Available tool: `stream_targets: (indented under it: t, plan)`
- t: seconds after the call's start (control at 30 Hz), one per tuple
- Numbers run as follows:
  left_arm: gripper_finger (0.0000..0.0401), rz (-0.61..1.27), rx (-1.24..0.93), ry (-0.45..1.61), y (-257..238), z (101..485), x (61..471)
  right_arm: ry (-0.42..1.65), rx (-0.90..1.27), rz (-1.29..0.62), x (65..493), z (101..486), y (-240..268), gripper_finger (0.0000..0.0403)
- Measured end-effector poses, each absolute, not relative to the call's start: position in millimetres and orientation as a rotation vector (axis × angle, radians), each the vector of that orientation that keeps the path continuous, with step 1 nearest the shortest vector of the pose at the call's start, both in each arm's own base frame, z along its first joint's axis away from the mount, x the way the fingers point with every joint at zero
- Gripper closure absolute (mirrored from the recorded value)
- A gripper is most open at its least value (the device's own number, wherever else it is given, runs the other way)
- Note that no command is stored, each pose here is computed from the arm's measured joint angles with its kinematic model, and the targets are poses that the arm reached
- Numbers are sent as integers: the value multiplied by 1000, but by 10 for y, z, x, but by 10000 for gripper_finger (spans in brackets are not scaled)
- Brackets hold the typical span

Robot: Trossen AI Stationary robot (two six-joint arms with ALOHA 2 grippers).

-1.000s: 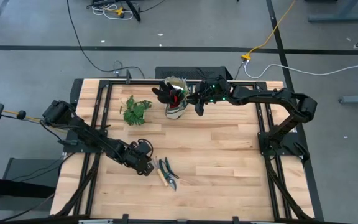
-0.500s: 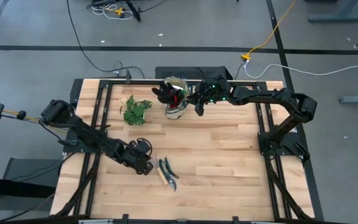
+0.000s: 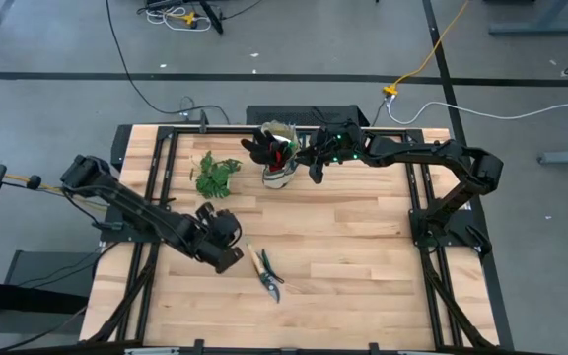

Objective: Pick & Place Garden tools in Gardening bag
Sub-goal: Put the brown hand rake into the white gardening bag

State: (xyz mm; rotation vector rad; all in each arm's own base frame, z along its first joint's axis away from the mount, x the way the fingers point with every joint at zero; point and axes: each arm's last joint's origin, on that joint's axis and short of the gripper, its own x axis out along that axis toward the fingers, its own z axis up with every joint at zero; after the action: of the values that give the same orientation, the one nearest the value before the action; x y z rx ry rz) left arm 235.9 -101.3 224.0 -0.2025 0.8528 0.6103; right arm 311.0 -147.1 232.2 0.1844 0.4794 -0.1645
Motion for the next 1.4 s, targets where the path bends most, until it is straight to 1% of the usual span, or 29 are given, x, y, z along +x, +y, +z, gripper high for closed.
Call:
stream_targets:
  t: [0.2,0.4,0.7,0.9,1.2,1.4]
  plan:
    - [398,682,-100,855,-948,2488,2362,479,187,-165,3109,2322,-1471,295]
    - [399,707,25,834,-867,2702,2413,479,188,-166,3109,2322,-1472,295]
    - [399,737,178,827,-629,2977,2550,478,200,-168,3109,2322,-1471,295]
    - [399,794,297,797,-486,3171,2610,478,200,-169,3109,2322,-1472,295]
    - [399,849,382,770,-276,3517,2672,478,200,-168,3109,2322,-1471,295]
    - [399,911,428,793,-65,3601,2696,478,200,-169,3109,2322,-1471,295]
